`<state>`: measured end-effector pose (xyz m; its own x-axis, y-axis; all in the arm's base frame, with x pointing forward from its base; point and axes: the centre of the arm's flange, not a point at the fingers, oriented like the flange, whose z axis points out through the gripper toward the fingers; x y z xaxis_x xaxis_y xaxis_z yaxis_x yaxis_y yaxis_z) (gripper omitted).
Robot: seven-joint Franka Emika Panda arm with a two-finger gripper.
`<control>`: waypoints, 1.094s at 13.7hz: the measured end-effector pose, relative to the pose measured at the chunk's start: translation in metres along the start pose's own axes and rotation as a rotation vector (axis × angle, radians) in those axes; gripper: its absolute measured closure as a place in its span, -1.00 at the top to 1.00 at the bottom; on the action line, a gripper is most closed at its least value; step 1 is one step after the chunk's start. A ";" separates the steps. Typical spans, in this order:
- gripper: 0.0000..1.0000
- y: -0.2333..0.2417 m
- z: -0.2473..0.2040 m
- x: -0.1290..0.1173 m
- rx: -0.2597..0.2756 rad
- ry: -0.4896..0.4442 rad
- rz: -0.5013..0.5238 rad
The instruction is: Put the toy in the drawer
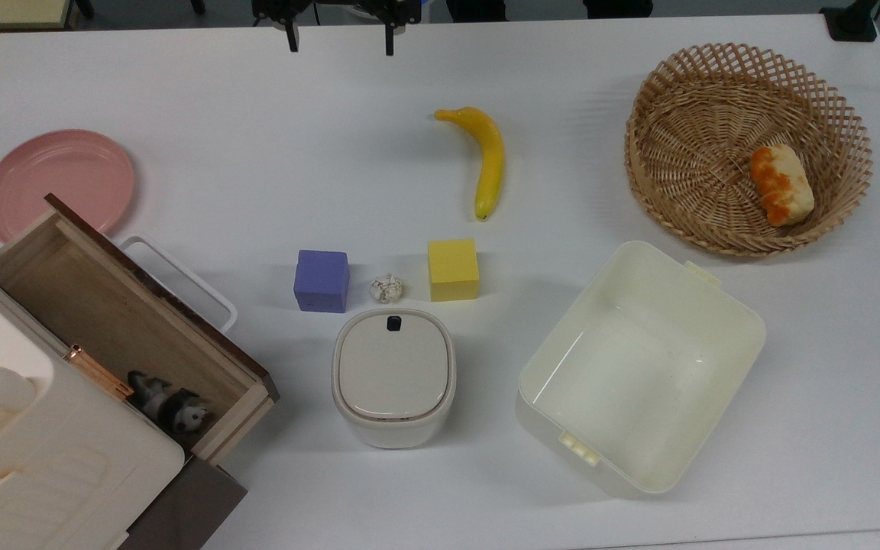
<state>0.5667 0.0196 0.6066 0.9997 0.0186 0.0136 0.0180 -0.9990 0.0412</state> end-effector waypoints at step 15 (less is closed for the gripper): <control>1.00 0.005 0.000 0.000 0.000 -0.001 0.009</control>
<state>0.5667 0.0144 0.6071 0.9999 0.0092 0.0131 0.0087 -0.9991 0.0412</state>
